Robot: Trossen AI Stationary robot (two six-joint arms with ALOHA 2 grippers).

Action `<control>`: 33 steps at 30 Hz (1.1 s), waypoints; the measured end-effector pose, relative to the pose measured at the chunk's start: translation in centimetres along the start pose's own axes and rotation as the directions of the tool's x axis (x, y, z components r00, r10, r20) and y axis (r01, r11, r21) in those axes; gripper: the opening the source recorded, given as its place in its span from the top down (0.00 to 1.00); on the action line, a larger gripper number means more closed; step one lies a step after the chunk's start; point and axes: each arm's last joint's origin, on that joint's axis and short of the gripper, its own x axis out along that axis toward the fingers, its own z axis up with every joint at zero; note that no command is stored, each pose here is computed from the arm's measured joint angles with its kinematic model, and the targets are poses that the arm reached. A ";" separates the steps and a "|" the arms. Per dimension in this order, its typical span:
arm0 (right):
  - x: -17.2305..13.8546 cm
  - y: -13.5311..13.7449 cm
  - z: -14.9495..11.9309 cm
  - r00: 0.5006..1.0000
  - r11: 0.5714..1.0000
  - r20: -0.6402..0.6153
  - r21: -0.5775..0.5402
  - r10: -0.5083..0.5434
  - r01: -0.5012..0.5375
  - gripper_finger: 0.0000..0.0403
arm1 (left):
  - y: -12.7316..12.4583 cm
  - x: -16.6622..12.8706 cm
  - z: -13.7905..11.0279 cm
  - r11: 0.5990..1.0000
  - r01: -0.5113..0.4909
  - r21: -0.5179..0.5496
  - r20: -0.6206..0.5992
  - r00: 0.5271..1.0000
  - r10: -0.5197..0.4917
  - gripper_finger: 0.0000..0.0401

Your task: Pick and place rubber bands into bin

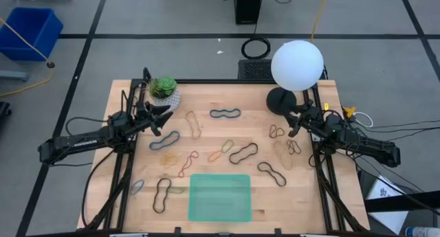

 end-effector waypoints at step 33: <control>0.3 0.4 -0.6 0.992 0.994 -0.076 -0.045 0.101 -0.104 0.58 | 0.0 -0.1 -1.1 0.996 0.084 -0.017 -0.144 0.986 -0.086 0.44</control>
